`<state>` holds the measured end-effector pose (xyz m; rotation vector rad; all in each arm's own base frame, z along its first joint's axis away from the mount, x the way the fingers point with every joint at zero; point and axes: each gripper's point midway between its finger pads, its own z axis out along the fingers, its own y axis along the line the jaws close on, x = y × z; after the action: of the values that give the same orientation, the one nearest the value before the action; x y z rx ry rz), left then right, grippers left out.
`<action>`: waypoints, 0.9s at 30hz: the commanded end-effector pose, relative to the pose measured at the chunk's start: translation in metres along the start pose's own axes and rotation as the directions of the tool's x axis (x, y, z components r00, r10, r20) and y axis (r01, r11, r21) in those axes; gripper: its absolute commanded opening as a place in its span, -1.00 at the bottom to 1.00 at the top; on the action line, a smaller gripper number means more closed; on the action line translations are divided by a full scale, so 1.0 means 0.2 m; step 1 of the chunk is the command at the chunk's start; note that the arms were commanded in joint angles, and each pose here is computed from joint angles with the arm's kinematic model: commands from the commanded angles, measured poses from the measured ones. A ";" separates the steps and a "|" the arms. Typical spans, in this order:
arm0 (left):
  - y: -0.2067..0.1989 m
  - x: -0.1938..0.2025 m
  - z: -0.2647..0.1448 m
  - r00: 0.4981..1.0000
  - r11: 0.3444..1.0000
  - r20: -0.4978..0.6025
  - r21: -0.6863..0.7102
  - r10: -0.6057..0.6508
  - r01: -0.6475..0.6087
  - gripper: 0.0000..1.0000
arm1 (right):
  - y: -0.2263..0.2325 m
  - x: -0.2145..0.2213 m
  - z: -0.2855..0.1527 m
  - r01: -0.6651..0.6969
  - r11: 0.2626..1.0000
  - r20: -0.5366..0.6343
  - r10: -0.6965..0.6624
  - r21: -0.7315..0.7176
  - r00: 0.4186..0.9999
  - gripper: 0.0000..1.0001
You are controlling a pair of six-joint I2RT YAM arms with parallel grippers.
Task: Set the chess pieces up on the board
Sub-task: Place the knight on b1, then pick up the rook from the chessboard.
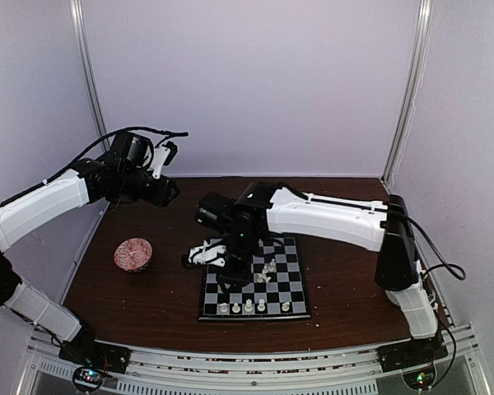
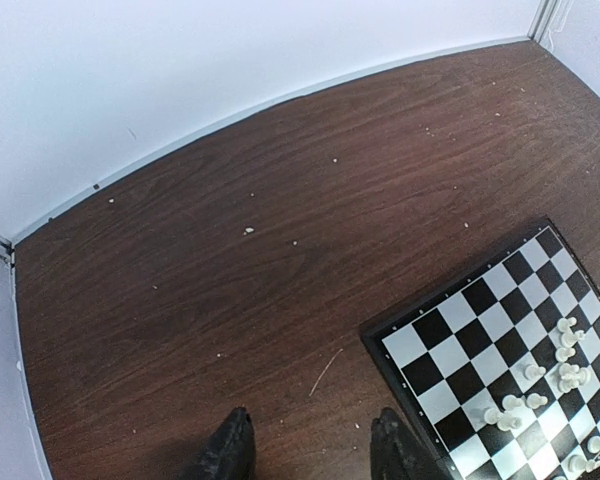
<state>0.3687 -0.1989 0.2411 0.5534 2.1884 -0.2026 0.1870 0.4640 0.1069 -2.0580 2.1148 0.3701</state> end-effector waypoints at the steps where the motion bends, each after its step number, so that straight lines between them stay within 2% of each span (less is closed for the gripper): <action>1: 0.02 -0.08 -0.04 0.999 1.000 0.046 0.003 -0.003 0.003 -0.19 | -0.14 0.06 -0.29 -0.057 0.996 0.098 0.049 0.075 0.994 -0.35; 8: 0.01 -0.08 -0.03 0.999 1.000 0.043 0.007 -0.003 0.002 -0.19 | -0.52 0.44 -0.30 -0.254 0.953 0.072 0.245 0.166 0.967 -0.49; 12: 0.01 -0.07 -0.02 0.999 1.000 0.037 0.008 -0.003 0.003 -0.19 | -0.65 0.59 -0.26 -0.312 0.927 0.021 0.314 0.207 0.949 -0.51; 15: 0.01 -0.07 -0.01 0.999 1.000 0.032 0.010 -0.002 0.002 -0.19 | -0.66 0.64 -0.19 -0.300 0.934 -0.026 0.311 0.196 0.950 -0.50; 20: 0.02 -0.06 -0.01 1.000 1.000 0.030 0.003 -0.003 0.003 -0.19 | -0.59 0.61 -0.10 -0.306 0.947 -0.036 0.311 0.098 0.950 -0.41; 27: 0.01 -0.07 -0.01 0.999 1.000 0.033 0.007 -0.003 0.003 -0.19 | -0.55 0.59 0.00 -0.300 0.953 -0.072 0.303 0.049 0.950 -0.45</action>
<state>0.3696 -0.1982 0.2379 0.5535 2.1980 -0.2022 0.2978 0.3406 0.0672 -1.7258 2.4745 0.2510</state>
